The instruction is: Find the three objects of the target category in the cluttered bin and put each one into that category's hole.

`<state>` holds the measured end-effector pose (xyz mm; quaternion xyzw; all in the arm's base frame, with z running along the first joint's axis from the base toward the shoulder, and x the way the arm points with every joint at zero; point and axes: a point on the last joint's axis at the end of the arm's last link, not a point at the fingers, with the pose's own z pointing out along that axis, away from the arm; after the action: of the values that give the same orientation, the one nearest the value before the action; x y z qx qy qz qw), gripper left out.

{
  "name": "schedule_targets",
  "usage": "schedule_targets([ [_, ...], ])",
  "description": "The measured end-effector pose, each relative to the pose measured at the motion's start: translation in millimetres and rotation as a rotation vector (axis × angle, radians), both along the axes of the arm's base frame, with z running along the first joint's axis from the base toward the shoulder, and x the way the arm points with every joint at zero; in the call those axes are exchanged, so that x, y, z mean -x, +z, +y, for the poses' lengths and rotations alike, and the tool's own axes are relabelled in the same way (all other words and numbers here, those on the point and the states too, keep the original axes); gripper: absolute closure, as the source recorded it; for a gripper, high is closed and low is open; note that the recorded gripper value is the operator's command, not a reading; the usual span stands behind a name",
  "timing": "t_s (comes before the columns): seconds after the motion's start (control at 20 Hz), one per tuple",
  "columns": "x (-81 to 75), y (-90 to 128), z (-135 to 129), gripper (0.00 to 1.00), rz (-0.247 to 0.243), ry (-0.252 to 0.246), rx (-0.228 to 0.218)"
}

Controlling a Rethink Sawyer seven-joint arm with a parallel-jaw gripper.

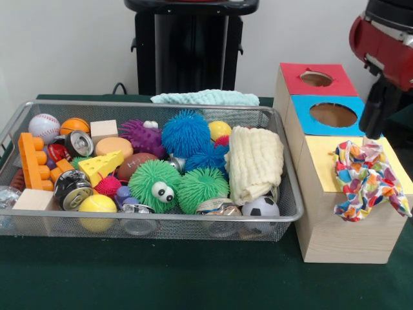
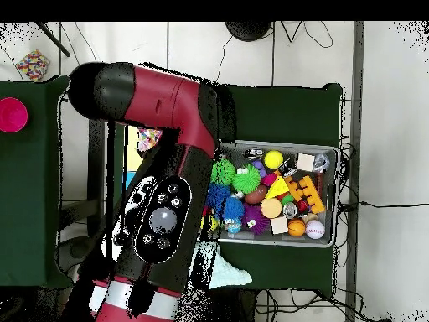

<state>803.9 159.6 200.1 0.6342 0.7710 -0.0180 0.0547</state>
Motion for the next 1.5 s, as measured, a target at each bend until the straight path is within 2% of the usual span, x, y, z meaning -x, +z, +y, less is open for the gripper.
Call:
schedule_targets([
  [0.05,-6.2,2,0,1.0,-0.036,0.002,0.003],
  [0.15,-12.2,3,1,1.0,-0.072,0.004,0.006],
  [0.25,-24.4,1,0,1.0,-0.144,0.005,0.014],
  [0.6,-39.3,-18,-1,1.0,-0.235,0.0,0.019],
  [0.85,-41.8,-39,3,1.0,-0.252,0.0,0.009],
  [1.1,-39.4,-54,7,1.0,-0.237,0.002,0.0],
  [1.5,-36.7,-62,9,1.0,-0.222,0.0,-0.009],
])
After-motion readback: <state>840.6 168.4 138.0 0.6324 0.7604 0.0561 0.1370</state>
